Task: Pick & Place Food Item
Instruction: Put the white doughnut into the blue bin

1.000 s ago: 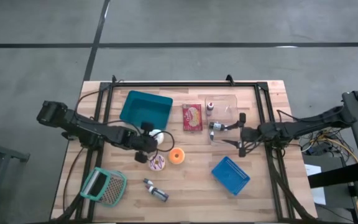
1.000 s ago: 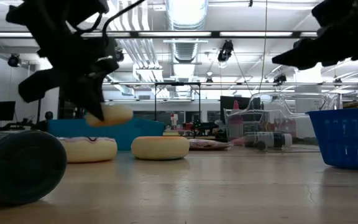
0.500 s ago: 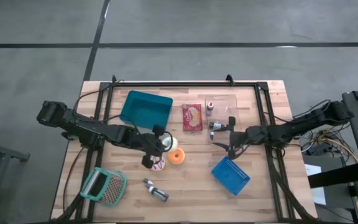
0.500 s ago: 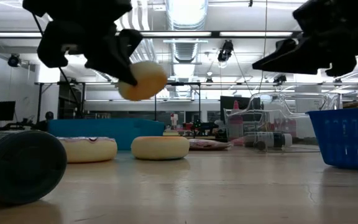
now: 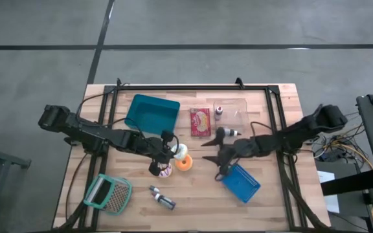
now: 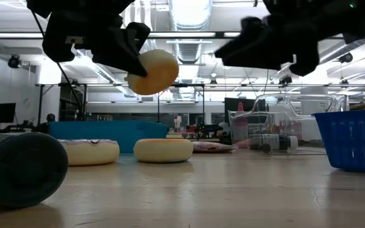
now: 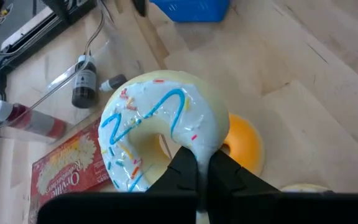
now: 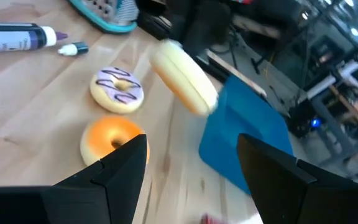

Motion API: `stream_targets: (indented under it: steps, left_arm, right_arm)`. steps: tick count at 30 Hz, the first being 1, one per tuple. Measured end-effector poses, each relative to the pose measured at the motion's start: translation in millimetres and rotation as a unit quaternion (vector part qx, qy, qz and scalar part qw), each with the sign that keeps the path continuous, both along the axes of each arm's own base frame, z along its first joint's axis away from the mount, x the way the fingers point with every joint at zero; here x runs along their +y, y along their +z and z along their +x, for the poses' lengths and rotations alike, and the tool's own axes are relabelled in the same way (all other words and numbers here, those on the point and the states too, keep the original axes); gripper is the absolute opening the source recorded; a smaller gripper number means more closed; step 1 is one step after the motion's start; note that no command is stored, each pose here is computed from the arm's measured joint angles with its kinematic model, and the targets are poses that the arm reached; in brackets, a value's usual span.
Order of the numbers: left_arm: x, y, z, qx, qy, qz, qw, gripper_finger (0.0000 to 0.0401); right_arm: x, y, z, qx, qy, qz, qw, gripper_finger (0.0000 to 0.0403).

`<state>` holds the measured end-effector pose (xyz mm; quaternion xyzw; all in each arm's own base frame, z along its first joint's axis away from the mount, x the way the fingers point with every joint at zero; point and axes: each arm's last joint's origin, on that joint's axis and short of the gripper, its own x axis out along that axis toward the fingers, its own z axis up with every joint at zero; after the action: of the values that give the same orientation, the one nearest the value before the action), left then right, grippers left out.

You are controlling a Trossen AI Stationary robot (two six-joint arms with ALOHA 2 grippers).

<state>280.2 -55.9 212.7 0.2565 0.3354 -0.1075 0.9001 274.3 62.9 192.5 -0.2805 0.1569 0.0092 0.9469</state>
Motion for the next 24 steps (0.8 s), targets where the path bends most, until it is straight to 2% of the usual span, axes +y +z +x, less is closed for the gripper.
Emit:
stream_targets:
  steps: [5,10,14,24]
  left_arm:
    - [0,0,0,0.000,-0.001,-0.001,1.000,0.0004]
    - [0,0,0,0.000,-0.001,-0.001,1.000,0.0004]
    - [0,0,0,0.001,-0.001,-0.001,1.000,0.0004]
    - [0,0,0,0.001,-0.004,-0.001,1.000,0.0004]
  right_arm:
    - [11,-5,24,0.022,0.018,-0.040,0.999,0.0246]
    - [15,-8,41,0.035,0.006,-0.078,0.996,0.0246]
    - [17,-7,46,0.034,0.002,-0.102,0.994,0.0240]
    - [19,3,53,0.020,0.008,-0.120,0.992,0.0235]
